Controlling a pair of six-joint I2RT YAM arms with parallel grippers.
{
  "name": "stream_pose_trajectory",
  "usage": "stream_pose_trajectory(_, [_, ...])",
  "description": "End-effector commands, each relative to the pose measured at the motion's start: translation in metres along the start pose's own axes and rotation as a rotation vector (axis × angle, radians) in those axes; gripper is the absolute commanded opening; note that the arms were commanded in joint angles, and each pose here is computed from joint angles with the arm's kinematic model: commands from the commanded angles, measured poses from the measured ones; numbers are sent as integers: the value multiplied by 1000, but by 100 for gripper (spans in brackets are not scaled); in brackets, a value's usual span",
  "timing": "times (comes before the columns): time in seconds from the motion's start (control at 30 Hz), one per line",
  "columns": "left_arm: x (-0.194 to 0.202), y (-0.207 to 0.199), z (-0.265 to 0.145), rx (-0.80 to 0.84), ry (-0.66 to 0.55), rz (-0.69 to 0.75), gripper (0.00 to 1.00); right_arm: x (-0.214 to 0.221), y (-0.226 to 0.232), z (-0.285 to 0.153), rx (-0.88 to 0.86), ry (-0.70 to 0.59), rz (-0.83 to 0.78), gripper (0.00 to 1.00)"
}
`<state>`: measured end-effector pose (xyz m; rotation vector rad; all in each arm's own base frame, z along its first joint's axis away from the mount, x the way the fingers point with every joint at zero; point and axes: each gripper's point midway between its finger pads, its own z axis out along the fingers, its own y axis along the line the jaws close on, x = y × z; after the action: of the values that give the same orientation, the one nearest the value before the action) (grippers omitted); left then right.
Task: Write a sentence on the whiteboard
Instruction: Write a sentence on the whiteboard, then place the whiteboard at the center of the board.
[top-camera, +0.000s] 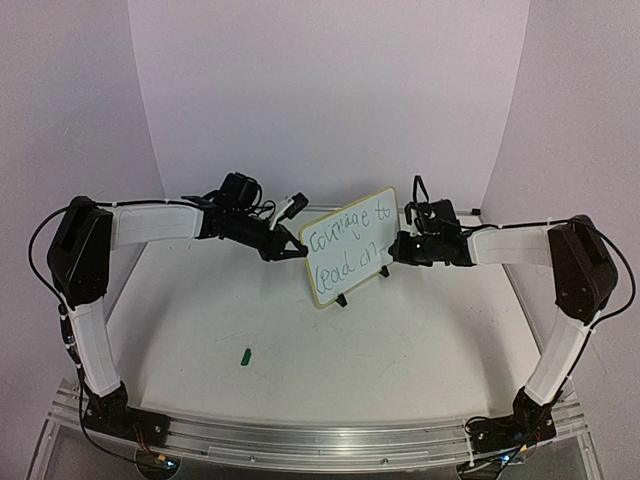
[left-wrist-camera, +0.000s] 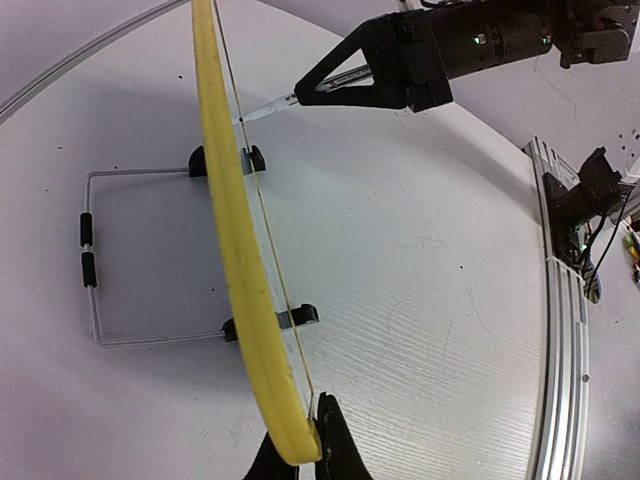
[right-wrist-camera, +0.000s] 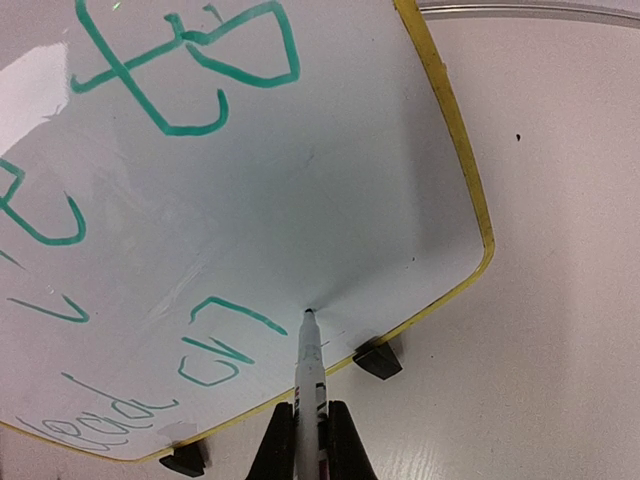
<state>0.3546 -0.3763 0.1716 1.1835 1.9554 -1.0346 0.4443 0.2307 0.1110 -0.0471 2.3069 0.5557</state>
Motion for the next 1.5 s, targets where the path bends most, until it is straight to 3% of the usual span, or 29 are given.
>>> stream_pose_trajectory(0.0, [8, -8, 4, 18, 38, -23, 0, -25, 6, -10, -4, -85, 6, 0])
stream_pose_trajectory(0.27, [4, -8, 4, 13, 25, -37, 0, -29, -24, -70, 165, -168, 4, 0])
stream_pose_trajectory(0.47, [1, -8, 2, 6, 15, -40, 4, -37, -27, -100, 187, -230, -23, 0])
stream_pose_trajectory(0.7, [-2, -9, -1, -1, 5, -41, 22, -40, -25, -108, 184, -248, -23, 0])
stream_pose_trajectory(1.03, [-4, -4, -9, -68, -27, -30, 62, -44, -17, -117, 149, -264, -37, 0])
stream_pose_trajectory(1.33, [-13, 21, -42, -282, -127, -69, 69, -47, 4, -145, 41, -276, -59, 0])
stream_pose_trajectory(1.47, [-17, 21, -70, -388, -182, -187, 69, -26, 20, -147, -72, -215, -52, 0])
